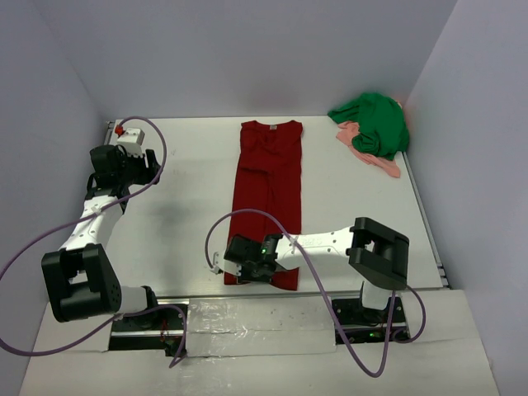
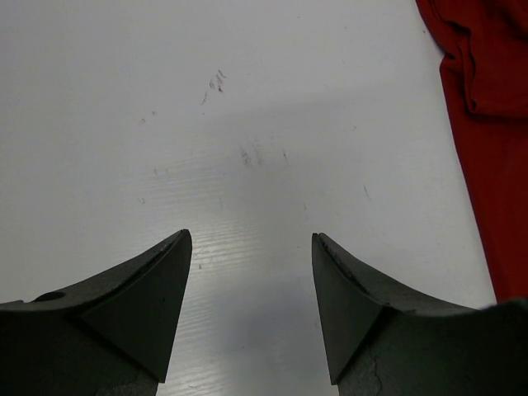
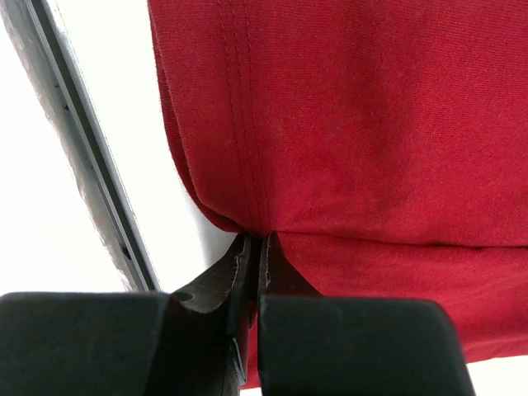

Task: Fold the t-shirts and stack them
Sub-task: Fold the tshirt

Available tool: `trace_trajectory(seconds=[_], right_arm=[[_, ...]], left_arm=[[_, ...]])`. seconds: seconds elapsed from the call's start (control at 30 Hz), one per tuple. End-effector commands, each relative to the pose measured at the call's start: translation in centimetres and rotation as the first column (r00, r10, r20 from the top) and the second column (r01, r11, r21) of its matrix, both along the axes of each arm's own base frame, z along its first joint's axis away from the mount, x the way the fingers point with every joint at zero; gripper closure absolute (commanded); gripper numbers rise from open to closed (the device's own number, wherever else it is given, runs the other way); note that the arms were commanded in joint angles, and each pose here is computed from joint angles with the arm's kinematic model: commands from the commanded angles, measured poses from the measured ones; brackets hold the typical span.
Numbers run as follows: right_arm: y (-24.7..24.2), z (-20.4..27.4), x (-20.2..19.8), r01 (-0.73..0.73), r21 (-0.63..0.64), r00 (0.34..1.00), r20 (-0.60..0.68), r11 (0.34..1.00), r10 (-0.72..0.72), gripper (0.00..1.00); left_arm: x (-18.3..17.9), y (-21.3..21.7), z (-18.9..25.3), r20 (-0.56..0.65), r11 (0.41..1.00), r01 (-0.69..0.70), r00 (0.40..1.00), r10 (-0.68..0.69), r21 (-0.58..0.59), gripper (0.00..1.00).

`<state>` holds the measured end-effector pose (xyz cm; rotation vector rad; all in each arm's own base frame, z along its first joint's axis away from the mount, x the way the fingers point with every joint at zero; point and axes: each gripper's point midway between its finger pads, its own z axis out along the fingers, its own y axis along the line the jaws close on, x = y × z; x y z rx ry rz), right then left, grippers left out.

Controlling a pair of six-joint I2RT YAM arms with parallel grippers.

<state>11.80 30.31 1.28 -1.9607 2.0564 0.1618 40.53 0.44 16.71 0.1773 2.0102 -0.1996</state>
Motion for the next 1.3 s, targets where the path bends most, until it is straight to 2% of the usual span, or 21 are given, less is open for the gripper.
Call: trace_trajectory(seconds=[0.0, 0.33, 0.5, 0.73, 1.27], right_arm=[[-0.8, -0.7, -0.2, 0.009, -0.041, 1.000, -0.023, 0.999, -0.010, 1.00], [-0.6, 3.0, -0.3, 0.011, 0.026, 1.000, -0.006, 1.000, -0.011, 1.00], [0.0, 4.9, 2.7, 0.037, 0.051, 0.994, 0.099, 0.998, -0.041, 1.00], [0.8, 8.4, 9.4, 0.115, 0.120, 0.971, 0.197, 0.986, -0.137, 1.00], [-0.5, 7.5, 20.8, 0.203, 0.085, 0.928, 0.301, 0.975, -0.220, 1.00]], left_arm=[[0.2, -0.1, 1.6, 0.049, 1.000, 0.022, 0.999, -0.022, 0.000, 0.31], [0.1, -0.5, 1.9, 0.052, 0.999, 0.043, 0.998, -0.043, -0.007, 0.31], [0.2, -0.6, 1.9, 0.051, 0.999, 0.049, 0.997, -0.049, -0.009, 0.31], [0.1, -0.6, 1.6, 0.048, 0.998, 0.056, 0.997, -0.055, -0.003, 0.31], [-0.2, -0.9, 0.7, 0.010, 0.997, 0.073, 0.997, -0.073, -0.008, 0.32]])
